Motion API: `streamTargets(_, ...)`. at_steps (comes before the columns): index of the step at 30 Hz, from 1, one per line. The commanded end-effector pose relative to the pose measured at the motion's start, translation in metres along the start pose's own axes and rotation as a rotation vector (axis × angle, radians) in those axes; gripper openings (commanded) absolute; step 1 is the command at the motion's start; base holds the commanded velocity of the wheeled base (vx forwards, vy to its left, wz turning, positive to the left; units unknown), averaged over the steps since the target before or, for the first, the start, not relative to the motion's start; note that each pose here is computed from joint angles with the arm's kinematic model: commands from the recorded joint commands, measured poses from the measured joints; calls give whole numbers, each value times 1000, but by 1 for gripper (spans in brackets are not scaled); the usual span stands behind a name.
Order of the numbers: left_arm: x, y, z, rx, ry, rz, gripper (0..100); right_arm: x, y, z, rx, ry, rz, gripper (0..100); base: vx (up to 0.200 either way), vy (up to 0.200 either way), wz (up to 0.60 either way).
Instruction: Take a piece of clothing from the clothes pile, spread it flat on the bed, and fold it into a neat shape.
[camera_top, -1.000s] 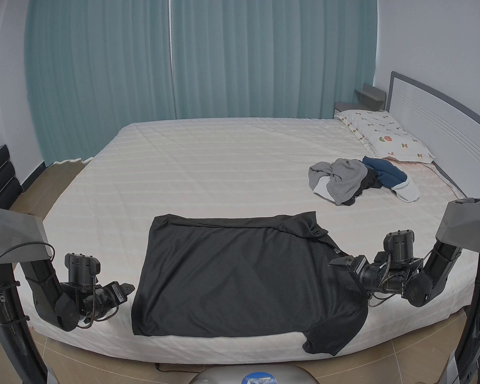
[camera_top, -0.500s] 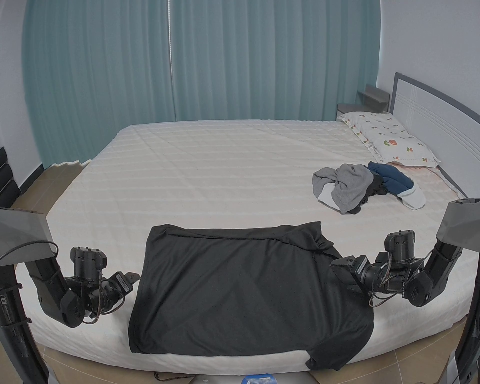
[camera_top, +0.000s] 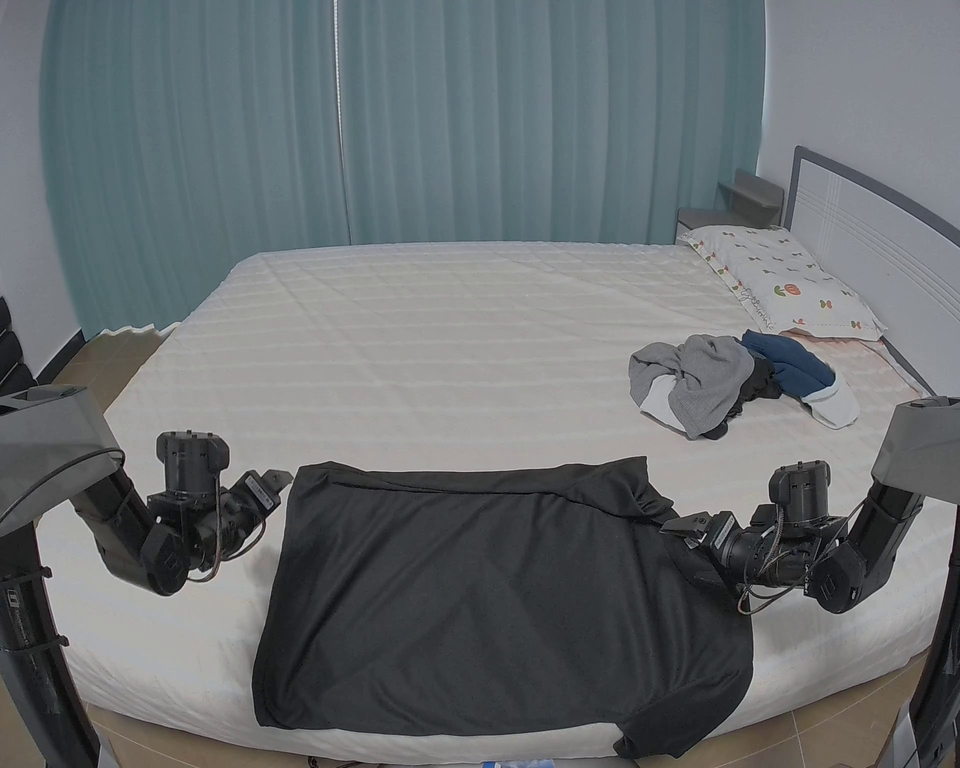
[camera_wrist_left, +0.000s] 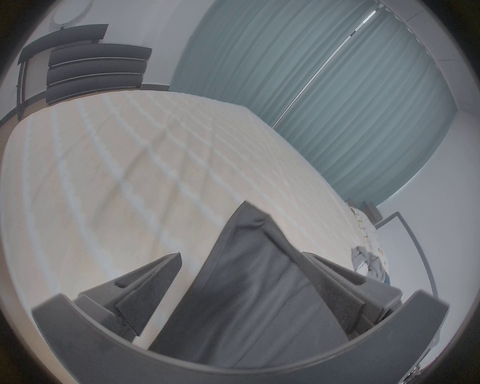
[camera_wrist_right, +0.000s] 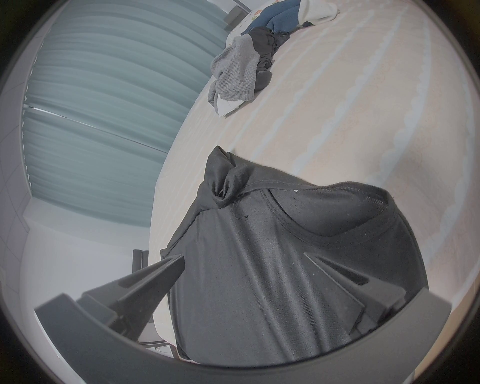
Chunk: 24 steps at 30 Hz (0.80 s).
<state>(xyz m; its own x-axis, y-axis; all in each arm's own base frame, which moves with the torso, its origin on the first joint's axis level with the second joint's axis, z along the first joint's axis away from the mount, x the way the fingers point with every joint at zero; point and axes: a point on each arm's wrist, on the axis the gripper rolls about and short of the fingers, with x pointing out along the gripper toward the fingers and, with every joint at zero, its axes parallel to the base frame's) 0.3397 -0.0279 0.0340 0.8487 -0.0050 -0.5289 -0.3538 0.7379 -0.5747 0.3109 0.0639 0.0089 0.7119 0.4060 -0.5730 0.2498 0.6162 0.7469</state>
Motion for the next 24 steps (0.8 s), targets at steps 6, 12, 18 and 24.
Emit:
streamTargets(6,88,-32,15,4,-30,-69,100,14,-13,-1,17,-3,20,100,0,0,0)
streamTargets(12,128,-44,21,-3,-24,-66,100,12,-14,-3,39,-10,41,100,0,0,0)
streamTargets(18,162,-34,13,-16,-48,-59,100,13,-14,-4,34,-4,42,100,0,0,0)
streamTargets(24,166,-28,13,-17,-58,-49,100,13,-14,-7,31,4,37,100,0,0,0)
